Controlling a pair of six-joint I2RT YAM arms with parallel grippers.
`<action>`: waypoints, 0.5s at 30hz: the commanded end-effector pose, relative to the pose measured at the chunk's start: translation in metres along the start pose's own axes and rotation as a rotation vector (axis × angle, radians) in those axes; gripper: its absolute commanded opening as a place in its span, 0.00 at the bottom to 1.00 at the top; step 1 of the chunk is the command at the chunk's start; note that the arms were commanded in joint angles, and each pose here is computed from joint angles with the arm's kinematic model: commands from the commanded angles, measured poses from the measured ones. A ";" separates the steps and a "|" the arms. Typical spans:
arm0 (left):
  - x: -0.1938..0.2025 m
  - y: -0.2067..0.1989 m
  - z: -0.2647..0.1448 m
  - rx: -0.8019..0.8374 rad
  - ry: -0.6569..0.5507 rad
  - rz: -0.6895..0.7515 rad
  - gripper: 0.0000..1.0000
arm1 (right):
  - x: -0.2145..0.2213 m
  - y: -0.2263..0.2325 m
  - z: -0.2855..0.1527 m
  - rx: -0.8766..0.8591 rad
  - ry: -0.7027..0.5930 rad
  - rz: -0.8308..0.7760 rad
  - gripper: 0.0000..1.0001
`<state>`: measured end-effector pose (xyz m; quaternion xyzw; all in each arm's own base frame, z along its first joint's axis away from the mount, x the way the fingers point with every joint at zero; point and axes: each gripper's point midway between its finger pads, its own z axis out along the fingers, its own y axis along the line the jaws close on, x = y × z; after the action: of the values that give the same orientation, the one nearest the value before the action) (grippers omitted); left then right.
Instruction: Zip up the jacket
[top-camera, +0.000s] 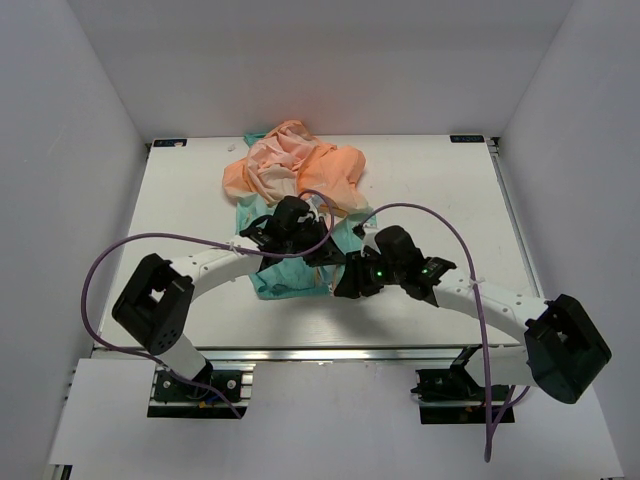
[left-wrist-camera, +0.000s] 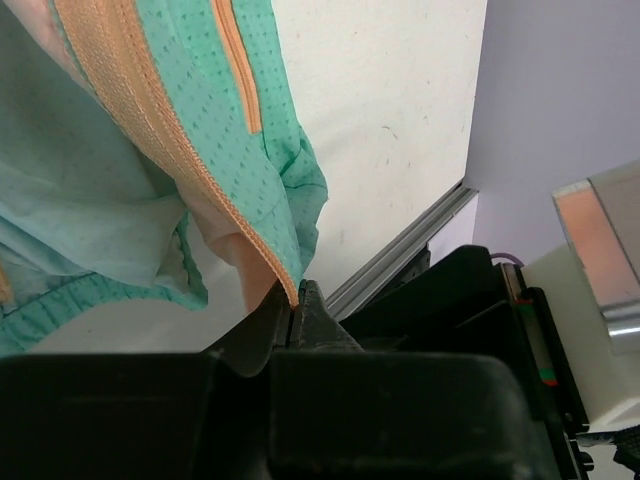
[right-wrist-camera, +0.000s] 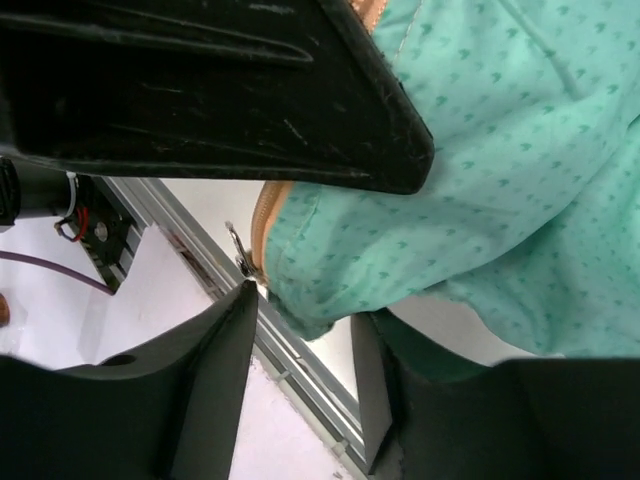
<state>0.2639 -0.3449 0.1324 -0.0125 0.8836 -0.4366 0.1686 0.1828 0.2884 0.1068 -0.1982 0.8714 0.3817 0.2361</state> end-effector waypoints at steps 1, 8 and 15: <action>-0.002 -0.017 -0.010 0.037 -0.034 0.001 0.00 | -0.009 0.009 -0.001 -0.038 -0.042 0.003 0.44; -0.005 -0.019 -0.013 0.030 -0.062 -0.020 0.00 | -0.017 0.018 -0.005 -0.088 -0.098 -0.004 0.45; 0.002 -0.028 -0.010 0.038 -0.073 -0.047 0.00 | -0.020 0.015 0.002 -0.078 -0.103 0.013 0.47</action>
<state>0.2591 -0.3492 0.1330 -0.0440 0.8835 -0.4354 0.1670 0.1846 0.2945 0.1141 -0.1814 0.8585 0.4084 0.2513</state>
